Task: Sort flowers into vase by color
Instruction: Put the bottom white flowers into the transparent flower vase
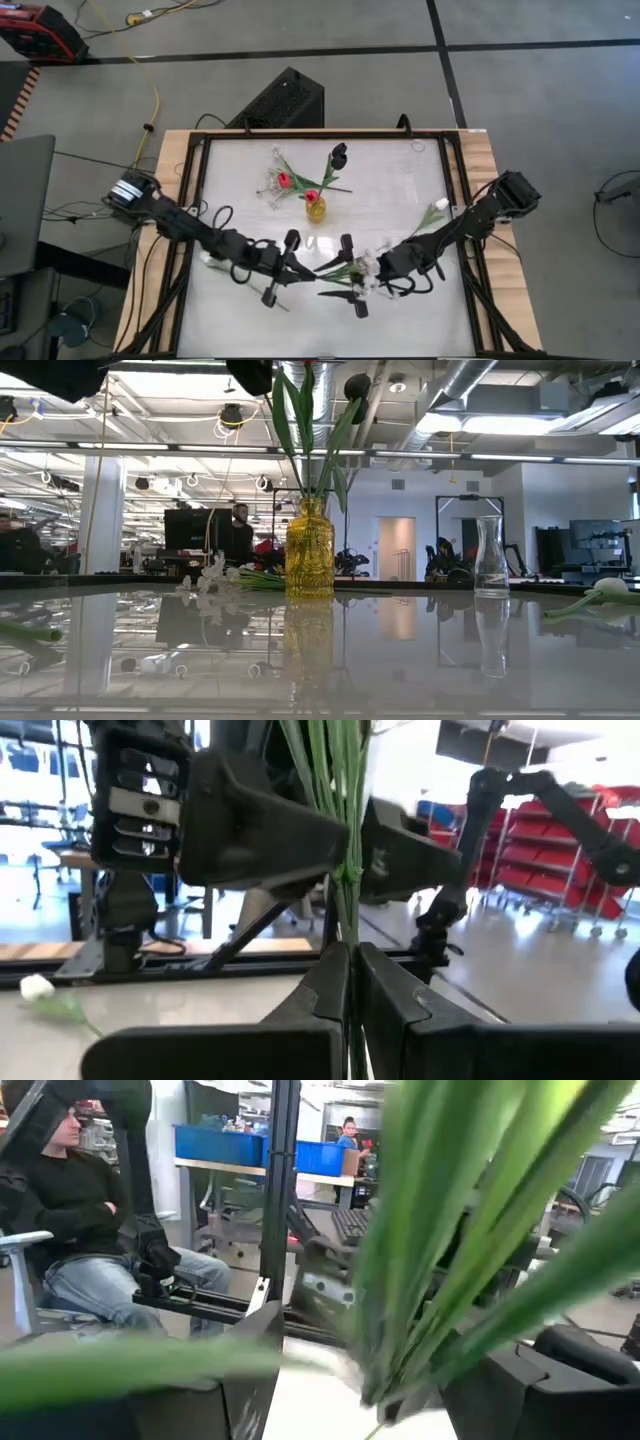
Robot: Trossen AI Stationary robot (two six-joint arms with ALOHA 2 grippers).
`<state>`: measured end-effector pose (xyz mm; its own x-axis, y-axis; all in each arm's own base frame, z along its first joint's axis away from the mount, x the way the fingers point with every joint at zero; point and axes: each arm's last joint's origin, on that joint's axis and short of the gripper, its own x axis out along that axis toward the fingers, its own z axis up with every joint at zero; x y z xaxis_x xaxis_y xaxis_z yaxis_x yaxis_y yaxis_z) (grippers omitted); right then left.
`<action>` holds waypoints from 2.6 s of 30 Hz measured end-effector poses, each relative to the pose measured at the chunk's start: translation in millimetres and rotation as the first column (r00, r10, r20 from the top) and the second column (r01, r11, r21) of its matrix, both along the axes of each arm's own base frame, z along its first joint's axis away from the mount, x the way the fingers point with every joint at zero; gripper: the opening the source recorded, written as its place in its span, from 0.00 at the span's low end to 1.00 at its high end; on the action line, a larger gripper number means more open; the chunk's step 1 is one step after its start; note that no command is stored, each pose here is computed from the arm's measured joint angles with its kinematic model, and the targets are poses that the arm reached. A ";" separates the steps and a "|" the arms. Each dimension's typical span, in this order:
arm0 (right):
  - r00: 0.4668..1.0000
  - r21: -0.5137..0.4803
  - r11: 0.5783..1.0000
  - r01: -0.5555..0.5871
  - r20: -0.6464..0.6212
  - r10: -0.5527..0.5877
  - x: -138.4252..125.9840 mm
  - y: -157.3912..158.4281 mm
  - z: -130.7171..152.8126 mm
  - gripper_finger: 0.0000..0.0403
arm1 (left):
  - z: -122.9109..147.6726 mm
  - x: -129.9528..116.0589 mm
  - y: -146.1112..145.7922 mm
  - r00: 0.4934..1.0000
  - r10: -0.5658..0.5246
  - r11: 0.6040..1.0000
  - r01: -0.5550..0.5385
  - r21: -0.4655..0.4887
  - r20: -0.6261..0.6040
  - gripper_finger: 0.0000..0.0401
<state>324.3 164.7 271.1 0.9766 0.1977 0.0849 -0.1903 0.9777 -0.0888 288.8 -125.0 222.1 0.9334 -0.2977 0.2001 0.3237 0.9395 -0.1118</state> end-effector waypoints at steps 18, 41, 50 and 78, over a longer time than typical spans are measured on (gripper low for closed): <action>1.000 -0.015 1.000 0.013 -0.024 -0.013 1.0 -1.5 -2.6 0.16 | 10.4 2.3 0.7 1.000 -0.007 1.000 0.007 0.002 0.011 0.00; 0.746 -0.115 0.866 0.487 -0.462 -0.480 -110.6 -54.3 37.2 0.11 | -30.3 -7.2 1.4 0.865 0.266 0.959 -0.193 0.206 -0.426 0.33; 0.433 -0.128 0.536 0.834 -0.451 -0.781 -175.4 -152.4 64.0 0.10 | -27.4 -5.4 4.4 0.869 0.311 0.943 -0.233 0.236 -0.386 0.32; 0.298 -0.011 0.353 0.935 -0.512 -0.805 -216.7 -278.9 48.5 0.10 | -25.7 -3.9 6.6 0.883 0.339 0.909 -0.217 0.357 -0.324 0.32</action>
<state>107.6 -114.2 319.6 0.4923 -0.7569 -0.4298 0.8409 0.5411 0.0102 285.0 -118.4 196.4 0.9724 -0.0033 -0.2335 0.0351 0.9906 0.1323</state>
